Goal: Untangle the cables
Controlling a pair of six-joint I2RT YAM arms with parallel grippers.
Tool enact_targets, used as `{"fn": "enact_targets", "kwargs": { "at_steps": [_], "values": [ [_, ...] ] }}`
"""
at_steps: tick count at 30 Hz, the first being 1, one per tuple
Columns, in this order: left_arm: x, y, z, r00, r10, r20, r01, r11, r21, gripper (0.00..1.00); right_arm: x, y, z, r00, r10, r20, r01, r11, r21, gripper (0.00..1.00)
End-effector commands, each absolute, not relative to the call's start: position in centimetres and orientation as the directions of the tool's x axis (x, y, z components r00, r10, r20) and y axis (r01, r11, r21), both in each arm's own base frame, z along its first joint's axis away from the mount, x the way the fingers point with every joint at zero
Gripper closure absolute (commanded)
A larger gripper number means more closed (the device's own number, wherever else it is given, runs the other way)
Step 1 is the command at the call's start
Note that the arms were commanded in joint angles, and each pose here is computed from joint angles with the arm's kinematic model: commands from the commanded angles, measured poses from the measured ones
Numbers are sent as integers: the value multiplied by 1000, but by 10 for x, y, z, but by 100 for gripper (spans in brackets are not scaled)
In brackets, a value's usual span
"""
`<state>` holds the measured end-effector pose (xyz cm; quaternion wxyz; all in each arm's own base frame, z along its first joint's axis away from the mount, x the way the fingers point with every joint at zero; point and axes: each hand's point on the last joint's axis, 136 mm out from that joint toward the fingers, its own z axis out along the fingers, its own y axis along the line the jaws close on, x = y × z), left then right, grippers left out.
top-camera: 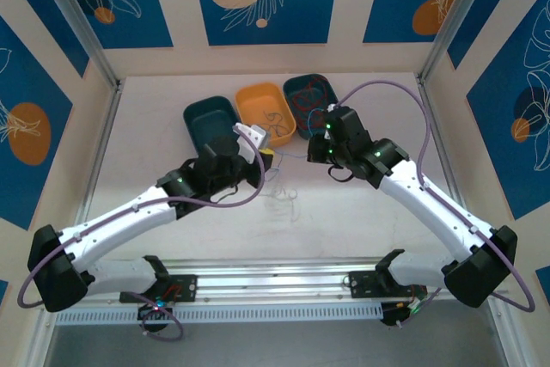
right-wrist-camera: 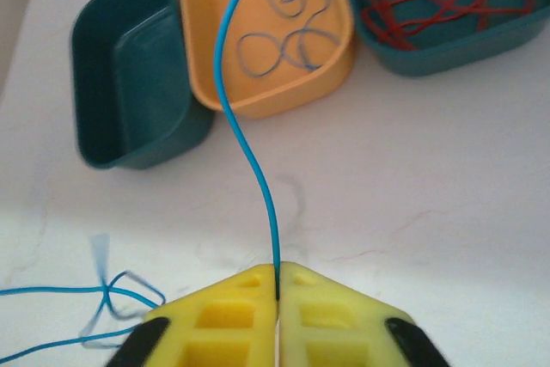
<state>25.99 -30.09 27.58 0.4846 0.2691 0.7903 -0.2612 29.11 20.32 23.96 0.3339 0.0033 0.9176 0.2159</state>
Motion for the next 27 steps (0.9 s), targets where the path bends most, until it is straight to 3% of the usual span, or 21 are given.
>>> {"fn": "enact_targets", "kwargs": {
  "at_steps": [1,5,13,18,27],
  "values": [
    [254,-295,281,-412,245,-878,698,704,-131,100,280,235,241,-790,65,-609,-304,821,483,82],
    [253,-293,291,-419,249,-873,701,700,-137,100,265,246,230,-789,18,-614,-378,773,509,71],
    [251,-286,324,-370,210,-905,710,693,-129,100,251,247,206,-799,1,-601,-400,745,533,64],
    [251,-285,345,-337,183,-924,716,687,-125,100,238,265,204,-759,-63,-649,-507,681,528,55],
    [255,-281,370,-287,158,-945,711,696,-100,100,237,275,191,-712,-112,-694,-550,703,451,53]
  ]
}}
